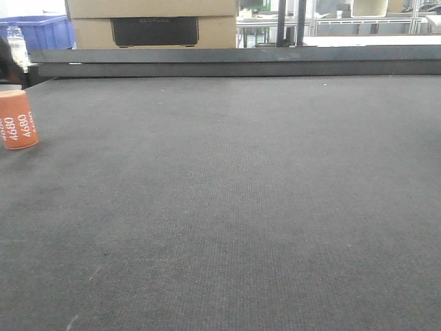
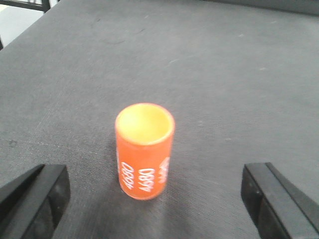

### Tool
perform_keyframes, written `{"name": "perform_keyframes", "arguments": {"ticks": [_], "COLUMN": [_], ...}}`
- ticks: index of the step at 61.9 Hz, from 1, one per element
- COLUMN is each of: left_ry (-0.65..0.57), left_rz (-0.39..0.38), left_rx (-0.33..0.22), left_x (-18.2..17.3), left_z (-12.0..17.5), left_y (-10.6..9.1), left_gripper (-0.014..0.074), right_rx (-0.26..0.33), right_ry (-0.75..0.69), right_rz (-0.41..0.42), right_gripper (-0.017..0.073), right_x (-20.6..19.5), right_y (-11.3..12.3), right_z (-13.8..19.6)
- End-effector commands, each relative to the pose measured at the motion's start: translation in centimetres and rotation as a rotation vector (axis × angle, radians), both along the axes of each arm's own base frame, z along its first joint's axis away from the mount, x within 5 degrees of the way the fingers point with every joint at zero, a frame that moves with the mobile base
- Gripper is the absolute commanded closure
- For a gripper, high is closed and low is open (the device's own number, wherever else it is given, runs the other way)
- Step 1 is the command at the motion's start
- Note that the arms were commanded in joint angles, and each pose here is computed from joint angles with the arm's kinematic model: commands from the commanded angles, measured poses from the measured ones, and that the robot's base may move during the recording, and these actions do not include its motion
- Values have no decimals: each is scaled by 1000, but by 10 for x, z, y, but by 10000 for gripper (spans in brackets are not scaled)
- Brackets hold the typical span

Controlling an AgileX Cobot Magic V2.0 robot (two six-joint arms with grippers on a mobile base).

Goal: Place cylindrical capacitor in blue bin on shelf

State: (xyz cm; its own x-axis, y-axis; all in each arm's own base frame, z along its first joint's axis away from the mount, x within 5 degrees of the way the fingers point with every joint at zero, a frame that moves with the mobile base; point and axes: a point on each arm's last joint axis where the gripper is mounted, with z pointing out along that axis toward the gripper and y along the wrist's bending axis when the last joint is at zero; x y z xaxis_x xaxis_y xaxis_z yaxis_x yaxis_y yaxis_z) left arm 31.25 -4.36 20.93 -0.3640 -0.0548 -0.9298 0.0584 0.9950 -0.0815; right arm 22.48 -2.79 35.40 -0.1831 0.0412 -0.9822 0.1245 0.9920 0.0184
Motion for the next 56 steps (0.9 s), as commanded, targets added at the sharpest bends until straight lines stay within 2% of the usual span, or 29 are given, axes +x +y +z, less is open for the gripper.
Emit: {"name": "perform_keyframes", "arguments": {"ticks": [1,14,28,37,43,56], "left_ry": [-78,-150,-125,-133,-128,-108], "left_rz": [14,50,52,93,94,105], "left_rx": [-3,3,6,-19,-19,-15], "left_x": [10,27,51,67,76,86], "left_z": [-8,-37,-55,-60,-66,-79], "left_y": [-2,-1,-4,-4,-6,-3], "left_gripper": [-8,-8,-8,-8,-8,-8], "right_rx": [0,0,0,0,0,0], "right_ry": [-30,-30,-30,-30,-30,-30], "right_rz": [-2,-2,-2,-2,-2,-2], "right_gripper": [721,721,721,721,721,721], "right_x": [-4,-4,-4,-4,-4,-4], "right_y": [0,0,0,0,0,0], "right_z": [7,7,7,7,7,7]}}
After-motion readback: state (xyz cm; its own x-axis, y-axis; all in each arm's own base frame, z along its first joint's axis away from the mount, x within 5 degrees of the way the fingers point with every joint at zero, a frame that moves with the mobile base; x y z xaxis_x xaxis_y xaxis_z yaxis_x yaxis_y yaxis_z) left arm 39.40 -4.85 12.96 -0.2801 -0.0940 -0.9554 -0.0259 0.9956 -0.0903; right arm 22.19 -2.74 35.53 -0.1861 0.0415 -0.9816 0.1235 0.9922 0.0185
